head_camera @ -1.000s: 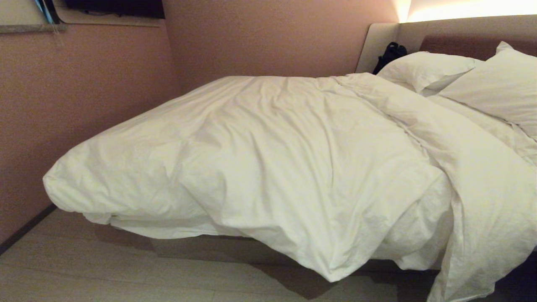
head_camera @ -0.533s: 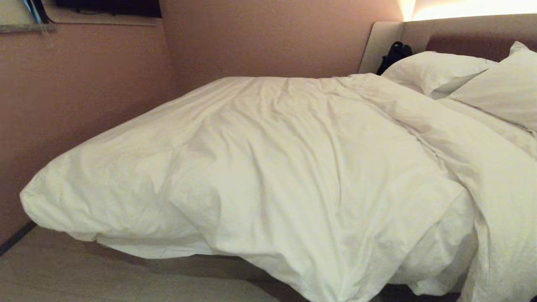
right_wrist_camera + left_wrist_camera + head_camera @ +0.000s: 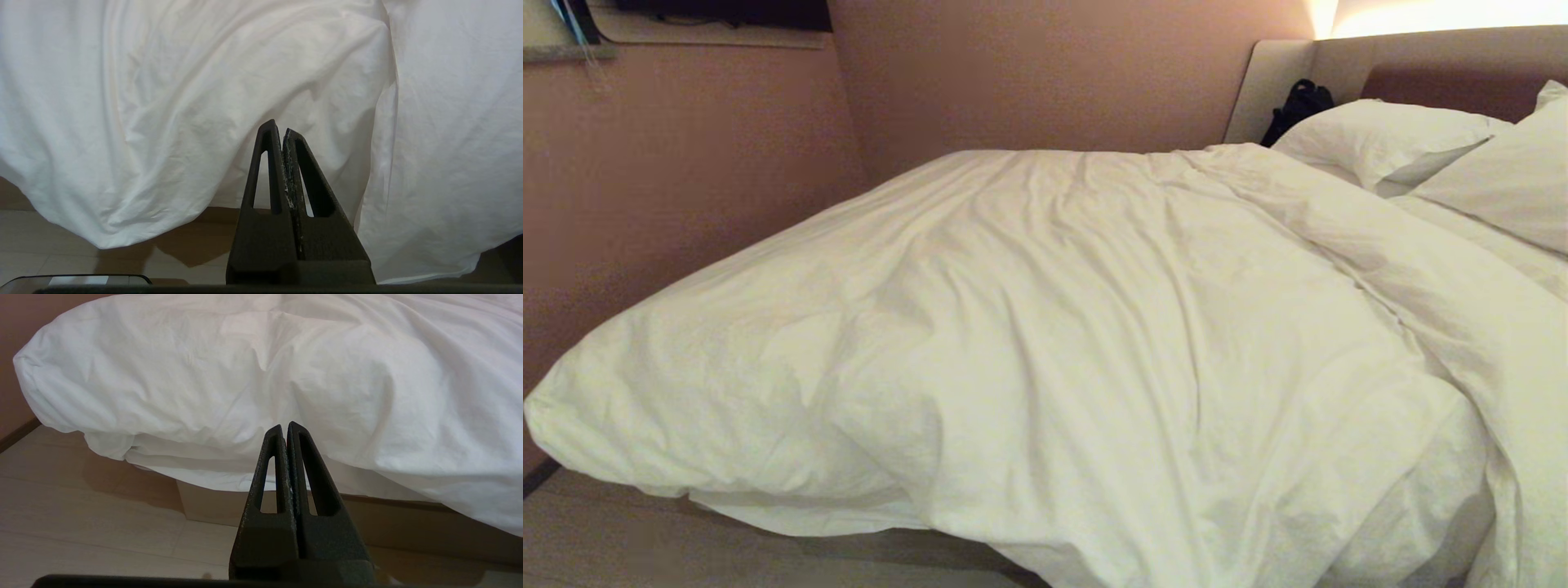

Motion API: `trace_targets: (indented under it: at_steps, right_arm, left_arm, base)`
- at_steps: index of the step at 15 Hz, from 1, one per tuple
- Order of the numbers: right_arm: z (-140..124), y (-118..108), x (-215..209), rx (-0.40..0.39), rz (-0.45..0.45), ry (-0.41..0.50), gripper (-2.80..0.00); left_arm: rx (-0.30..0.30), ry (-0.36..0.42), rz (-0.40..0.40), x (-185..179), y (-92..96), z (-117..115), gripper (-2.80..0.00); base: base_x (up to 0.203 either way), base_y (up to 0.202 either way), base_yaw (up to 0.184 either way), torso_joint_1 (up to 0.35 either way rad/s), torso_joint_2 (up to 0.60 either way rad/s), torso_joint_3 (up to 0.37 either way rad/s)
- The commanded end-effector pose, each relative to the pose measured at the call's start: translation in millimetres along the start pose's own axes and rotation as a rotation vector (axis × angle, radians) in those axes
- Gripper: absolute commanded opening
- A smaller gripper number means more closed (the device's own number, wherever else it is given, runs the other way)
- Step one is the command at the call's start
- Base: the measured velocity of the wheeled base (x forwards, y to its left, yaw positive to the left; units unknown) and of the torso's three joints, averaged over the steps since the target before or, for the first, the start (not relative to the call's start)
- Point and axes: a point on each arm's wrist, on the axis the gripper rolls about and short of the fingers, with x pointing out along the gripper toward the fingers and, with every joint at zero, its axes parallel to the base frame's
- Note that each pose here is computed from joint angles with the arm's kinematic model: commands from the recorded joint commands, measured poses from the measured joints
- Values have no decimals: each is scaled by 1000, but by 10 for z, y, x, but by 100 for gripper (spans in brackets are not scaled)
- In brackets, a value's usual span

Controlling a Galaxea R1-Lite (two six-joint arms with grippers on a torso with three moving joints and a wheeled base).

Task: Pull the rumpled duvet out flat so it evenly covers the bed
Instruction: Flatten the corners of the folded blanket

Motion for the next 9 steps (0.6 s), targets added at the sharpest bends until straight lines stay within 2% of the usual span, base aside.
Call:
trace_targets:
  at_steps: [1,9]
  right_arm:
    - [2,0,-1,-1,1,-1,-280]
    - [-2,0,0,-1,1,0,-280]
  left_arm:
    - [0,-1,-1,0,0,1,-280]
    - [-6,-1,1,0,0,1,-280]
  base:
    - [0,0,0,0,0,0]
    - [0,0,0,0,0,0]
